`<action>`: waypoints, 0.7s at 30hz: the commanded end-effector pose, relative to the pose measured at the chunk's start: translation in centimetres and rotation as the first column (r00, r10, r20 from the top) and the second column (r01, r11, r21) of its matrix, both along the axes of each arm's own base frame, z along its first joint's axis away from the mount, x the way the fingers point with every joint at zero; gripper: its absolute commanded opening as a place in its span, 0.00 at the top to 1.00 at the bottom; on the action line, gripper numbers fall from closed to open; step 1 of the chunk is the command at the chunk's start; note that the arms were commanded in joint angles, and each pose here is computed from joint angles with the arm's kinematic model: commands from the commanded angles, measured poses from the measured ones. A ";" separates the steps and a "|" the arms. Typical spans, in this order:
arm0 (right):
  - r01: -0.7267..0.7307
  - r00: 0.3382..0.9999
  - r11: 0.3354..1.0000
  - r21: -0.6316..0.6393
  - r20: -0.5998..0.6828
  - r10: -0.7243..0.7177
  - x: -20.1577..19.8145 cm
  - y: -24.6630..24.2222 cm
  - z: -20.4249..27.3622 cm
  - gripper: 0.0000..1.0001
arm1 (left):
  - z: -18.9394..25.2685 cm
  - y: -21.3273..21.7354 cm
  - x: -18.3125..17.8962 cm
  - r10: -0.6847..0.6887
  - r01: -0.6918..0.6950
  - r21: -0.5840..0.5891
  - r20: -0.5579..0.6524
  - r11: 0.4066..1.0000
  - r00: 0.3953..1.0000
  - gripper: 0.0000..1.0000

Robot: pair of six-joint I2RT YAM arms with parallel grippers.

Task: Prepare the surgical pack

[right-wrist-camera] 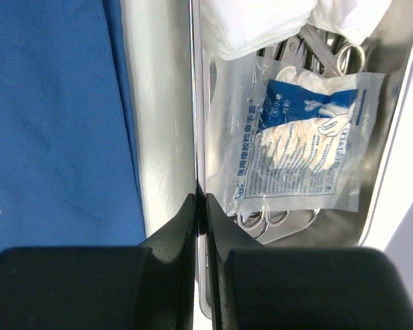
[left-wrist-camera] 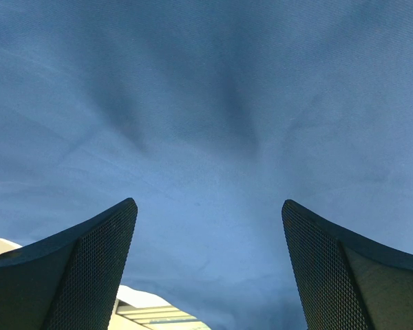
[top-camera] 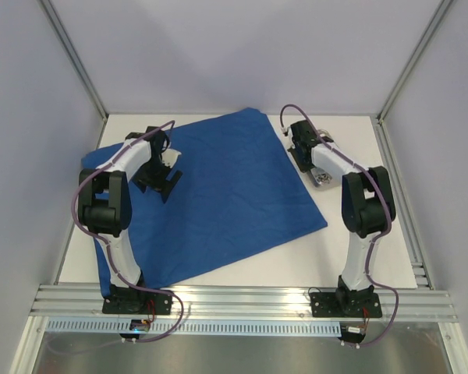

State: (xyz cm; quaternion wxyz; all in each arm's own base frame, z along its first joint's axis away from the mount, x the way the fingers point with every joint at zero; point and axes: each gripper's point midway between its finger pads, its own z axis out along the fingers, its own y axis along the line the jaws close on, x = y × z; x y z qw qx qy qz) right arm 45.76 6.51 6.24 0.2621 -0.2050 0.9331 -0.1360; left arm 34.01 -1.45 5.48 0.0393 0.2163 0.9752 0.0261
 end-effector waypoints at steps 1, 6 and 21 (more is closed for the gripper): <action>0.035 0.969 0.999 0.019 0.245 -0.039 2.7 -0.2 6.7 1.00 | 0.7 0.2 0.4 0.013 -0.013 -0.007 0.031 1.000 0.999 0.05; -0.005 0.971 1.000 0.019 0.239 0.001 2.4 0.9 7.2 0.99 | 0.7 0.2 0.5 0.014 -0.013 -0.005 0.031 1.000 0.999 0.05; -0.162 0.969 0.987 0.012 0.192 0.156 0.7 8.6 5.2 0.99 | -1.0 0.3 0.3 0.021 -0.021 -0.001 -0.015 1.000 1.000 0.05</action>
